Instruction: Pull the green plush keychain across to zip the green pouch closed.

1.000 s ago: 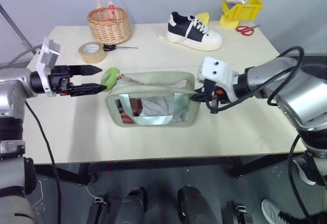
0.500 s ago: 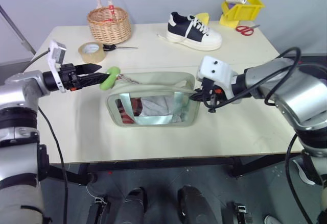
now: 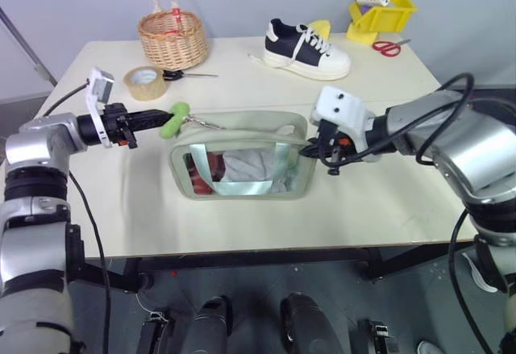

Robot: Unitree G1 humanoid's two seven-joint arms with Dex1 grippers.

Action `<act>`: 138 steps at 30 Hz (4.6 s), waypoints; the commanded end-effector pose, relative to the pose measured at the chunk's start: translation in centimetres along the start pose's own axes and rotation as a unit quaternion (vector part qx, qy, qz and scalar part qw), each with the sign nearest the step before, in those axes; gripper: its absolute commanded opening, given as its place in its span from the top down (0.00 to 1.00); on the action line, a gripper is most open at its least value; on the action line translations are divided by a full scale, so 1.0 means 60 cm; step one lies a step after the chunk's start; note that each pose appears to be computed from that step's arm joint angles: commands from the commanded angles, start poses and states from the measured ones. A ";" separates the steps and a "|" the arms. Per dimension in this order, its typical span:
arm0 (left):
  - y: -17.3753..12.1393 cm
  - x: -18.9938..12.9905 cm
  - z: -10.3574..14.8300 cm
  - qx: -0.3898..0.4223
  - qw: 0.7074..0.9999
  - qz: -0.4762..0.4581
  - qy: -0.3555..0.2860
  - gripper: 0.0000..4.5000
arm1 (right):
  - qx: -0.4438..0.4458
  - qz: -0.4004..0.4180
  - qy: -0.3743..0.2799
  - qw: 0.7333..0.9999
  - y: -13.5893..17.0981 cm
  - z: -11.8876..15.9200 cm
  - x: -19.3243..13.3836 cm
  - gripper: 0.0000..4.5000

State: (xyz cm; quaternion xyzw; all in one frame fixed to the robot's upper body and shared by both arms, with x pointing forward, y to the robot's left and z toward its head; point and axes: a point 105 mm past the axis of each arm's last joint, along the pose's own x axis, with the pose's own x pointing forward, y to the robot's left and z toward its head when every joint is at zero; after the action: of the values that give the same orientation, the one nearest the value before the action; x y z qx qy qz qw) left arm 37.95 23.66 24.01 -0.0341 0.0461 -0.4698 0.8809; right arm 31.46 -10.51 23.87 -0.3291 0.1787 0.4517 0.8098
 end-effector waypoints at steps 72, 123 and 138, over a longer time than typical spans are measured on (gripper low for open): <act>-0.118 0.024 -0.082 0.191 0.958 -0.139 0.163 1.00 | -0.038 -0.008 -0.149 0.988 -0.074 0.158 -0.006 0.02; -0.109 0.016 -0.070 0.156 0.976 -0.078 0.133 1.00 | 0.156 -0.222 0.071 0.960 -0.025 -0.205 -0.004 0.99; -0.114 0.019 -0.069 0.143 0.980 -0.077 0.116 1.00 | 0.017 -0.161 0.154 0.975 0.042 -0.227 0.050 0.99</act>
State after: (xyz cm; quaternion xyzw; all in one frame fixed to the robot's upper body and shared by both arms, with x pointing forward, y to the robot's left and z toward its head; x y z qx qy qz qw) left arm 32.37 18.33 19.88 0.1444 0.0870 -0.5522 0.8165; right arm 31.32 -17.49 12.10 -0.3896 0.2488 0.2443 0.8524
